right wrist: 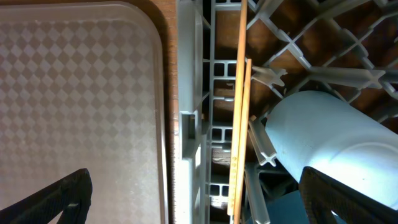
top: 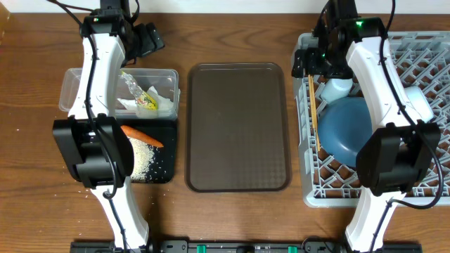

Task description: Sort waste into correct bins and load items into the dishwasher rack

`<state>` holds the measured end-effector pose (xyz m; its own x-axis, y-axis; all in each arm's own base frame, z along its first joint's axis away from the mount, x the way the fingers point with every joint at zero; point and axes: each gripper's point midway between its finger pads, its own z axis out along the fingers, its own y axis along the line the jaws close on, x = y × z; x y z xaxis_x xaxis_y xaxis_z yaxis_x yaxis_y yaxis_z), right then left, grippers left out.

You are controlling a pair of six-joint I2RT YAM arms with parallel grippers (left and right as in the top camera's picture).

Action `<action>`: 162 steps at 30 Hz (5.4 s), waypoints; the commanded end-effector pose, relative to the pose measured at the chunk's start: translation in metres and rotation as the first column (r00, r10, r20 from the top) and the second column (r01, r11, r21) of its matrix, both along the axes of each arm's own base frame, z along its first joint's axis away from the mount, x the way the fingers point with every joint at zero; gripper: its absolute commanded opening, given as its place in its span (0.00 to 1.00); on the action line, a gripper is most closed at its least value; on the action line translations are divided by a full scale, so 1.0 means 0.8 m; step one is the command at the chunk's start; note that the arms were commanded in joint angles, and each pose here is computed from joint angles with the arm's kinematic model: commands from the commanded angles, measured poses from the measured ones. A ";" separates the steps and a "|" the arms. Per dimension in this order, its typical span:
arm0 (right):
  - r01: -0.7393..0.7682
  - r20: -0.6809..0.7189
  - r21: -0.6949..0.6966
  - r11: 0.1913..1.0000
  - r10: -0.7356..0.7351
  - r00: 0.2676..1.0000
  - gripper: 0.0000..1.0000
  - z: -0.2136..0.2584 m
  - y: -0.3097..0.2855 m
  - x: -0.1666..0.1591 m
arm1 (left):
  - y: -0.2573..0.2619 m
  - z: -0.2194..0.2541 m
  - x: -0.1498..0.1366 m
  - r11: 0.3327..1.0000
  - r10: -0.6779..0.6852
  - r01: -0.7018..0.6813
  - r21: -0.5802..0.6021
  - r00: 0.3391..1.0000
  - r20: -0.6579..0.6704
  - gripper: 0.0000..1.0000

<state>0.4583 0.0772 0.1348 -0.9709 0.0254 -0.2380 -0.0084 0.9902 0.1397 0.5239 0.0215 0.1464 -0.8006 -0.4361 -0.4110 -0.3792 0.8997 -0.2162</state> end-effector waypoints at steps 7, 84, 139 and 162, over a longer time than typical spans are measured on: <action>-0.025 0.163 0.050 0.998 0.016 0.986 0.99 0.025 0.016 0.045 | 0.002 0.003 0.002 1.000 -0.005 0.005 0.010 1.000 0.006 0.98; 0.103 0.953 -0.093 0.990 0.059 0.298 0.99 0.031 -0.078 -0.266 | 0.002 0.003 0.002 1.000 -0.005 0.005 0.010 1.000 0.006 0.98; 0.074 0.932 -0.237 0.969 0.205 0.297 0.99 0.028 -0.082 -0.265 | 0.002 0.003 0.002 1.000 -0.005 0.005 0.010 1.000 0.006 0.98; 0.074 0.932 -0.237 0.969 0.205 0.298 0.99 0.028 -0.082 -0.265 | -0.029 0.208 -0.086 0.995 -0.095 0.082 0.059 0.960 0.263 0.98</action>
